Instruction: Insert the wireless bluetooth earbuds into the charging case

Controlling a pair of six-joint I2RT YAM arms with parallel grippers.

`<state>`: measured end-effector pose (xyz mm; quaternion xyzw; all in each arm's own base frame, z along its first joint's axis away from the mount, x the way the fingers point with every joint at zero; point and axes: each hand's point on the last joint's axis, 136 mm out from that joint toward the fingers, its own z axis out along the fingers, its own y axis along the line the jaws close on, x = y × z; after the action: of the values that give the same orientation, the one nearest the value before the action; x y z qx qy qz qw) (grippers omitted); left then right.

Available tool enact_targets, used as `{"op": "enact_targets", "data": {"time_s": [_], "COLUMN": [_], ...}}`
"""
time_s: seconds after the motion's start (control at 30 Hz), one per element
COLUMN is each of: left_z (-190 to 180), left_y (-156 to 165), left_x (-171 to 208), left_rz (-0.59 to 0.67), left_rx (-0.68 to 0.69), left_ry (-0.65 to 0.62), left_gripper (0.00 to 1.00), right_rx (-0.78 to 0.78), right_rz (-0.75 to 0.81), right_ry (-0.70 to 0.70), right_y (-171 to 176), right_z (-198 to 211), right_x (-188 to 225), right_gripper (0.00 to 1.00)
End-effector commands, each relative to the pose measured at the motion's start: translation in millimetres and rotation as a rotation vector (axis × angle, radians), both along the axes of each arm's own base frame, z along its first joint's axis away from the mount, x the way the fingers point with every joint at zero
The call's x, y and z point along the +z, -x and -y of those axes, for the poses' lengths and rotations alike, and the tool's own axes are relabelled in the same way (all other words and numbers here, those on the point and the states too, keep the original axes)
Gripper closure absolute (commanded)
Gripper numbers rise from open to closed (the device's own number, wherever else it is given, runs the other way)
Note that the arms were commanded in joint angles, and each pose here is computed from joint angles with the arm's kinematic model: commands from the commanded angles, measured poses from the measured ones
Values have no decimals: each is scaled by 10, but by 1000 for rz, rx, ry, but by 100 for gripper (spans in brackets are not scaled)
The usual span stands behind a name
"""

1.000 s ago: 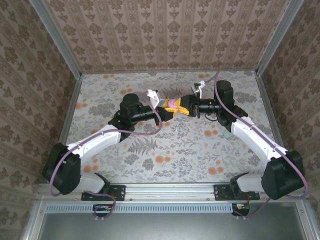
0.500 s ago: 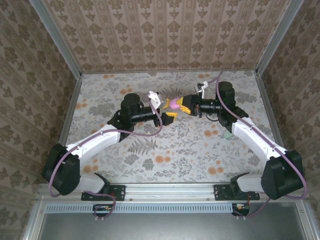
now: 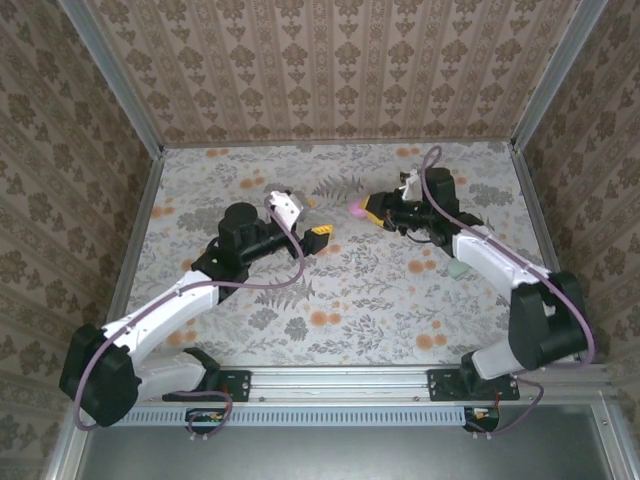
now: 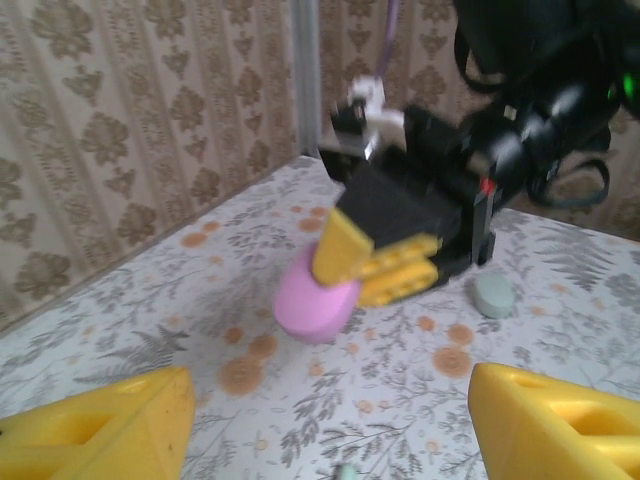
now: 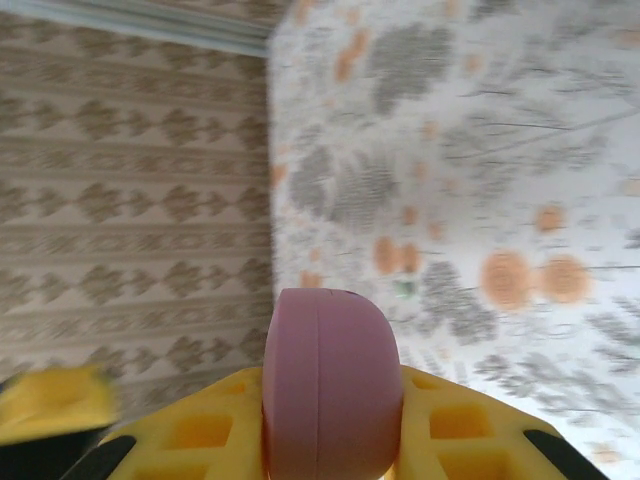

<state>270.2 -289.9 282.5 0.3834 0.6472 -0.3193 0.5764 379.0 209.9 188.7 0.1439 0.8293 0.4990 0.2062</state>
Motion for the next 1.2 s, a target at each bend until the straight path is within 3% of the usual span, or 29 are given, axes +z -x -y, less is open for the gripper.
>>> {"op": "enact_targets", "data": {"time_s": [0.0,0.13,0.47,0.9,1.17], "left_z": [-169,-236,-234,-229,-232], "left_y": [-109,-122,-133,-123,-121], "left_x": [80,99,117,116,134], "left_rz": [46,48,29,30,38], "left_rx": [110,146,155,152,151], "left_ry": [-6,-1,-4,-8,-12], "left_gripper": [27,26,26,26,26], "right_rx": [-33,-49,-27,-65,-76], "right_rz": [-21,-69,-172,-193,-216], "right_ry": [105,167,173,161,178], "right_y": [-167,-321,-651,-747,-686], "right_z": [79,105,-19,-7,40], "right_x": [-318,-669,-1251,-1603,-1691], "right_gripper": [75,75,75,71,62]}}
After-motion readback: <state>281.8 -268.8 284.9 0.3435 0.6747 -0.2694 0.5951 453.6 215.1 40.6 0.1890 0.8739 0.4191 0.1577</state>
